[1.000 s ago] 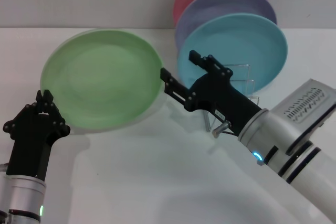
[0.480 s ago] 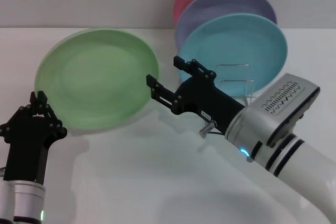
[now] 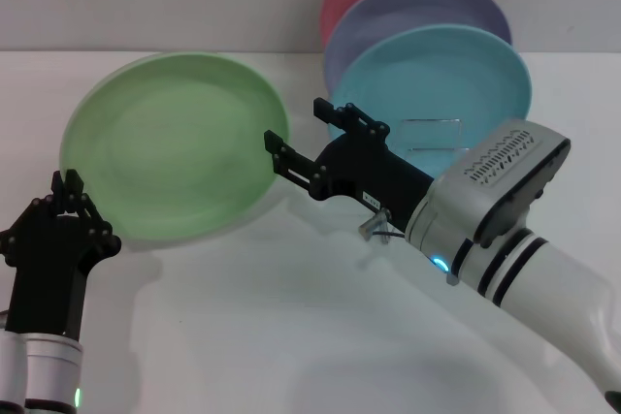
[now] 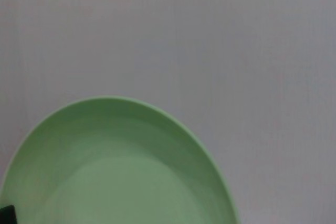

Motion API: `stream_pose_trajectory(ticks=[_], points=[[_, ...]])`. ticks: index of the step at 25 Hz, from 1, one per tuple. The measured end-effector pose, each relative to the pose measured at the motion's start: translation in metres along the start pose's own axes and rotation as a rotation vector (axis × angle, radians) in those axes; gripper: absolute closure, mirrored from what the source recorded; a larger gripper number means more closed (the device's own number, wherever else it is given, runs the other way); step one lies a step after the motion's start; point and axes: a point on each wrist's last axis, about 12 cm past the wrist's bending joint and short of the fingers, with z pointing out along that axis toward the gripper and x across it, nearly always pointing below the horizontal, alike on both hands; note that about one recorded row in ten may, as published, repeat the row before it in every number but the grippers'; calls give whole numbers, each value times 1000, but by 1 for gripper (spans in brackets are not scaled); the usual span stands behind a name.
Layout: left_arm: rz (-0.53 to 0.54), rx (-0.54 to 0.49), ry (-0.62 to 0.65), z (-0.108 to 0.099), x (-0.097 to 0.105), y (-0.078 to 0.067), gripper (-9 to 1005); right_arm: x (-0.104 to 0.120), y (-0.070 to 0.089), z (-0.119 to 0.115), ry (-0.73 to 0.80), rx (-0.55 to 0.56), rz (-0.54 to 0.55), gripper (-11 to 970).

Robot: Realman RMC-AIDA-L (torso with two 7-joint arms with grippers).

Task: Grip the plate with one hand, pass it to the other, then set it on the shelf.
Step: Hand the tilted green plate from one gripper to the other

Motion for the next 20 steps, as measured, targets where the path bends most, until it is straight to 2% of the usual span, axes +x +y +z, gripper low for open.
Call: stream_pose_trajectory(ticks=[14,20], points=[[3,-4,1,0,0,0,938,-2,0,9,19,-7,-4,206],[3,-3,2,-1,0,0,937,-1,0,9,21,-10,1,288]])
